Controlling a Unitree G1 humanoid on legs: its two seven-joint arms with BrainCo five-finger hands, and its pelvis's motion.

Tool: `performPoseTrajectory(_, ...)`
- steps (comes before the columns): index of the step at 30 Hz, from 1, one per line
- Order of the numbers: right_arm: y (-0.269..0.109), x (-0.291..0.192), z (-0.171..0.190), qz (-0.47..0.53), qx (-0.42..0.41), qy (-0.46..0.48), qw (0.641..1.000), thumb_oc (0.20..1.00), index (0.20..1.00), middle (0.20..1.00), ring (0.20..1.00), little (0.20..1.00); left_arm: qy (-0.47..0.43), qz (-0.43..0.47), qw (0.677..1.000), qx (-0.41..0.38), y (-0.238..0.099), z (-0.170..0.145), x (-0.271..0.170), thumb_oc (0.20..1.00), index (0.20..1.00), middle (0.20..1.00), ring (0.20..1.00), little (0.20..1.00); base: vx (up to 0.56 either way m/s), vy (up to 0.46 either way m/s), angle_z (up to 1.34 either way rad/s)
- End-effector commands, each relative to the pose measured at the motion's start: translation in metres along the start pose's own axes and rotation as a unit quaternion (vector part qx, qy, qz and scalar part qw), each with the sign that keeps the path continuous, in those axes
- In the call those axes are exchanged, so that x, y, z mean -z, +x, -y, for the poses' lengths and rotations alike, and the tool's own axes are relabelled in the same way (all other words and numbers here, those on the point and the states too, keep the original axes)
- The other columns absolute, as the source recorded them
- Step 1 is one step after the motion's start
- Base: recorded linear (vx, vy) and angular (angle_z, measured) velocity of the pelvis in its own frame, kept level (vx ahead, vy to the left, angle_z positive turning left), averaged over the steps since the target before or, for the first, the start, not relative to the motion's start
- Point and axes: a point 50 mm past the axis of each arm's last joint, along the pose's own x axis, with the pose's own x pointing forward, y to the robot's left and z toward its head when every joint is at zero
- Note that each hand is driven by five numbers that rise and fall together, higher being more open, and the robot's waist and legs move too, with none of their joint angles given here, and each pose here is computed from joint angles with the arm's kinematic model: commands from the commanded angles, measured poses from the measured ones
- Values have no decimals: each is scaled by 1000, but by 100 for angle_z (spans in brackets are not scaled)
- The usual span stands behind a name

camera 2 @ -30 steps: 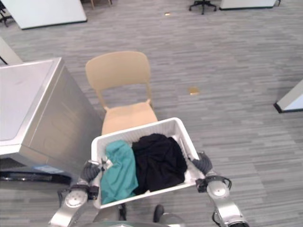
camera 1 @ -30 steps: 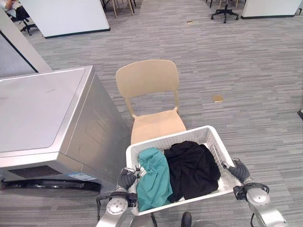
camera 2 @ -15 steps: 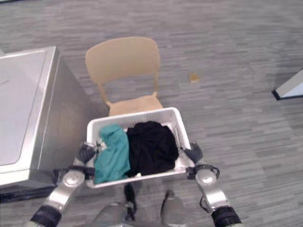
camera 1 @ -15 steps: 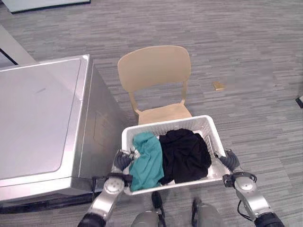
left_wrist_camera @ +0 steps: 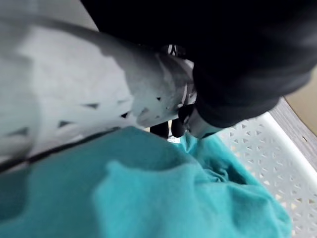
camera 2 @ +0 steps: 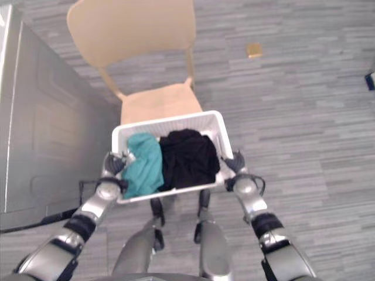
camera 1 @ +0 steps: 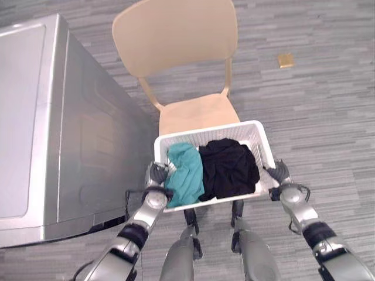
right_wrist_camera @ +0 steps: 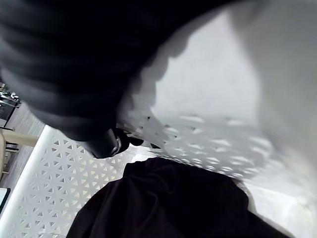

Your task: Grab the laundry basket,head to the washer,open it,put in the laundry and shut it.

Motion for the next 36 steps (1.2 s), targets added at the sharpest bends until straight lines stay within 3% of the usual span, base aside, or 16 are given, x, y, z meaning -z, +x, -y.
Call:
performPoseTrajectory(1,3,-65,-32,125,-42,54,990,200,200,200,200,200,-30,136,990,-20,11,-1,-67,485,485,485,485,485,70,2,3)
performPoseTrajectory(2,3,-67,-32,126,-39,57,990,200,200,200,200,200,-31,136,990,-26,11,-2,-67,583,583,583,583,583,-9,8,4)
performPoseTrajectory(3,3,-69,-34,128,-39,60,989,200,200,200,200,200,-29,135,990,-31,11,-4,-66,1000,1000,1000,1000,1000,-68,23,5)
performPoseTrajectory(4,4,-69,-34,128,-41,58,989,297,297,297,297,297,-33,133,990,-31,10,-3,-64,1000,1000,1000,1000,1000,-59,26,4)
performPoseTrajectory(5,3,-69,-35,128,-43,58,989,520,520,520,520,520,-34,128,991,-33,9,-4,-61,1000,1000,1000,1000,1000,20,19,5)
performPoseTrajectory(6,3,-68,-36,127,-44,58,989,570,570,570,570,570,-34,127,991,-32,9,-3,-60,1000,1000,1000,1000,1000,104,19,3)
performPoseTrajectory(7,2,-67,-36,126,-46,55,989,1000,1000,1000,1000,1000,-35,123,991,-33,8,-4,-57,1000,1000,1000,1000,1000,40,39,8)
performPoseTrajectory(15,-9,-40,-27,99,-47,62,992,1000,1000,1000,1000,1000,-52,112,992,-30,-6,-15,-34,1000,1000,1000,1000,1000,12,25,10)
performPoseTrajectory(22,-13,-25,22,106,-1,54,993,1000,1000,1000,1000,1000,-25,167,985,-28,-19,-51,-37,1000,1000,1000,1000,1000,19,6,4)
performPoseTrajectory(26,-21,-20,50,118,16,54,991,1000,1000,1000,1000,1000,-52,182,981,-40,-31,-75,-32,1000,1000,1000,1000,1000,12,-11,-2)
performPoseTrajectory(31,-38,2,64,95,23,52,994,1000,1000,1000,1000,1000,-84,127,988,-38,-47,-80,2,1000,1000,1000,1000,1000,10,-29,-2)
performPoseTrajectory(36,-63,55,65,2,14,22,1000,1000,1000,1000,1000,1000,-119,-10,993,-5,-79,-65,71,1000,1000,1000,1000,1000,-2,-60,3)
